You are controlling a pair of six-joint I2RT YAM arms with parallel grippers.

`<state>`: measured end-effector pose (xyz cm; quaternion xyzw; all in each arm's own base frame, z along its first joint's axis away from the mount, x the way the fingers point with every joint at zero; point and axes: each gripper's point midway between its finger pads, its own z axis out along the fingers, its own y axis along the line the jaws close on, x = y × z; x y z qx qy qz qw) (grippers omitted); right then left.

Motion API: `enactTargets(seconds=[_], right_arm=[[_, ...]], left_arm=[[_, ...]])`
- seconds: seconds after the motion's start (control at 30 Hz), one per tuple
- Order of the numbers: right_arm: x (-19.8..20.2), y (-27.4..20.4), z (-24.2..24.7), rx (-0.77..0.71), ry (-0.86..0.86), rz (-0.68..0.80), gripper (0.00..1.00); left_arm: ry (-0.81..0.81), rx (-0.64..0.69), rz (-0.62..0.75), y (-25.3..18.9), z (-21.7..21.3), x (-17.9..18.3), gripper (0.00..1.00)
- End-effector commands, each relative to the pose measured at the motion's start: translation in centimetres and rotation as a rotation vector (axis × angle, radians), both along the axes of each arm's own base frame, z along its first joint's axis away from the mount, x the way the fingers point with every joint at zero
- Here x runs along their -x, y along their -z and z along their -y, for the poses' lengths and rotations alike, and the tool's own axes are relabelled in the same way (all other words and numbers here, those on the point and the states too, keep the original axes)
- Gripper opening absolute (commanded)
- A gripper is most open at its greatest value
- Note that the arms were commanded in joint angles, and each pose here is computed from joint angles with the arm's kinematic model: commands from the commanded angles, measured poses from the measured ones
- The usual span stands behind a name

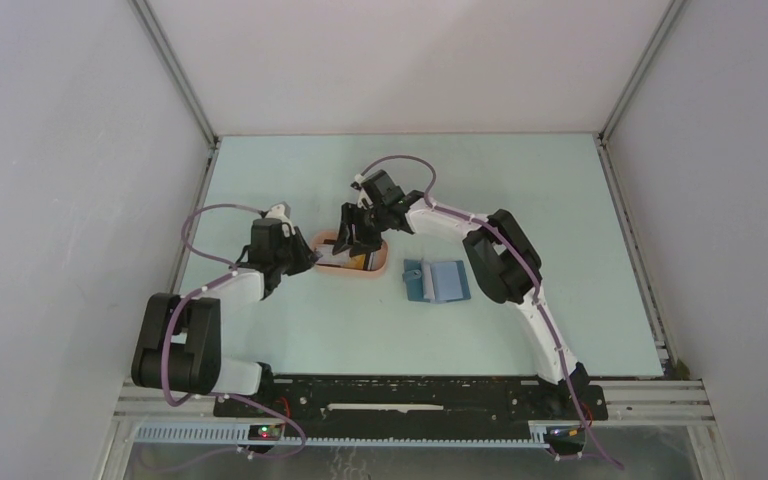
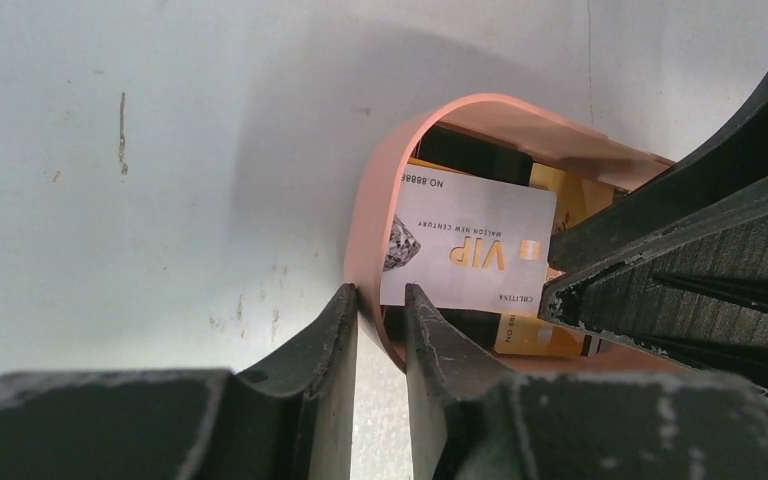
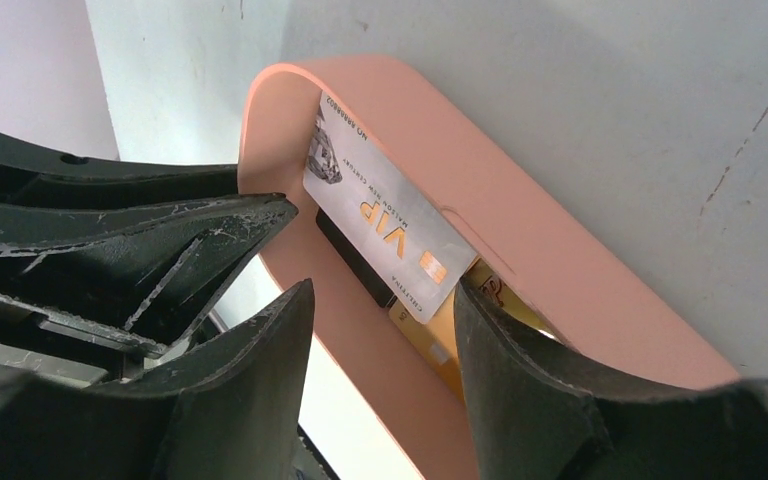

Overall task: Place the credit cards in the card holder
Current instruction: Pick up the credit card from the storage box.

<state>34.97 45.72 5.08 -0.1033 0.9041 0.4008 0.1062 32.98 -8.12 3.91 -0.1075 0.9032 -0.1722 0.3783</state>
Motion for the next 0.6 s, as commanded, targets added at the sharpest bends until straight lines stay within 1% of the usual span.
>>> enactTargets(seconds=[0.0,0.37,0.57], right_arm=[[-0.4,-0.6,-1.0,-0.046,-0.010,-0.010,0.62],[0.2,-3.8,-1.4,-0.135,-0.047,-0.019,0.60],[0.1,-5.2,-1.2,-0.158,-0.056,-0.005,0.60]], left_arm=[[0.048,0.046,0.004,-0.7,1.2,-0.1,0.23],[0.018,0.051,-0.008,-0.4,1.0,0.2,0.23],[0.008,0.052,-0.013,-0.3,0.9,0.1,0.23]])
